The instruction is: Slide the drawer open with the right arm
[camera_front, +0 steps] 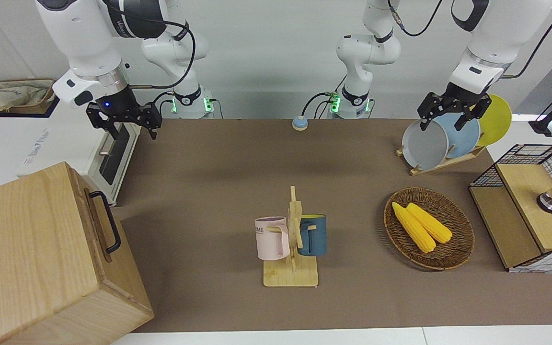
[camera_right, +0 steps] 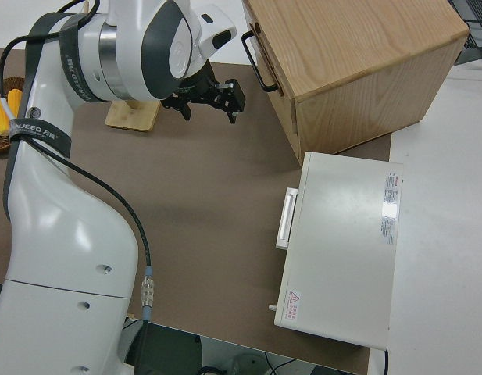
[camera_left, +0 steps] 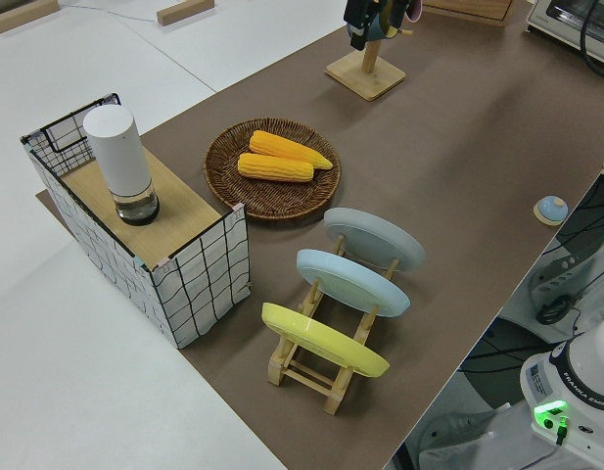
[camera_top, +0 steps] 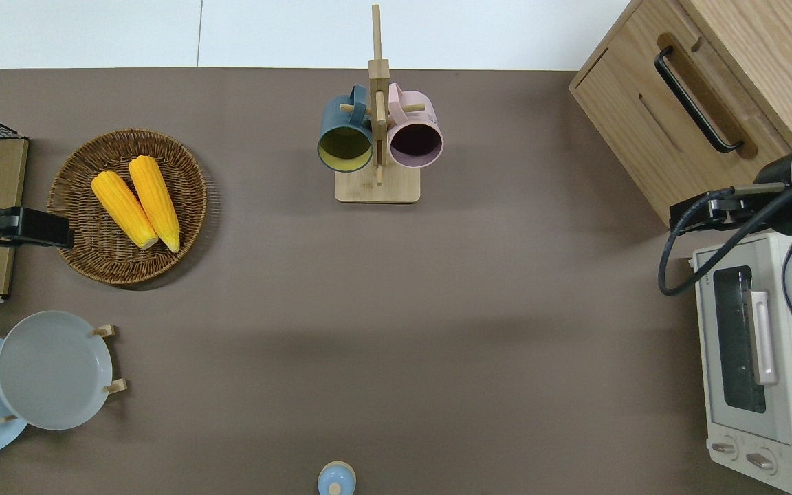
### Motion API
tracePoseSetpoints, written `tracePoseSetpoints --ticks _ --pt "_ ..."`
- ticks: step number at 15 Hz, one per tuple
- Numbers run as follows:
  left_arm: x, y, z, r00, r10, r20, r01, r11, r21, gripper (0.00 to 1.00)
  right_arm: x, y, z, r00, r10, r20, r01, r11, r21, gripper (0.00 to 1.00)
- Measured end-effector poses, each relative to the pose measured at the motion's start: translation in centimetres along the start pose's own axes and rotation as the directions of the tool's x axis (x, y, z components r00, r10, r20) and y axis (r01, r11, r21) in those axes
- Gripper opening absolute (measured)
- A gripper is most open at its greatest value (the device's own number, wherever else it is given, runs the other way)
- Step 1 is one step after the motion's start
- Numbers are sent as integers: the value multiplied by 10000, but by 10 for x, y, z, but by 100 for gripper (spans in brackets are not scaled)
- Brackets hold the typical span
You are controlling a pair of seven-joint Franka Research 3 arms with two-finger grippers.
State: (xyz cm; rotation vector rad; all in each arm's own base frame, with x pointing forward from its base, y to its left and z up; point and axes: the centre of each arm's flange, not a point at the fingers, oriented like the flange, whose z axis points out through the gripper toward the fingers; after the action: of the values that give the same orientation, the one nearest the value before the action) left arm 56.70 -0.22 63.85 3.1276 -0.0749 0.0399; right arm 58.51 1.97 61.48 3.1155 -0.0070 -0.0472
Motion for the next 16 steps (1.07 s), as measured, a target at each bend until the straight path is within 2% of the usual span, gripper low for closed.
tracePoseSetpoints --ticks 13,16 --pt "0 0 0 10000 0 0 0 10000 0 100 4 -1 1 9999 -4 -153 4 10000 -6 99" --pt "0 0 0 10000 0 0 0 10000 0 100 5 3 1 9999 15 -158 -20 9996 -297 99"
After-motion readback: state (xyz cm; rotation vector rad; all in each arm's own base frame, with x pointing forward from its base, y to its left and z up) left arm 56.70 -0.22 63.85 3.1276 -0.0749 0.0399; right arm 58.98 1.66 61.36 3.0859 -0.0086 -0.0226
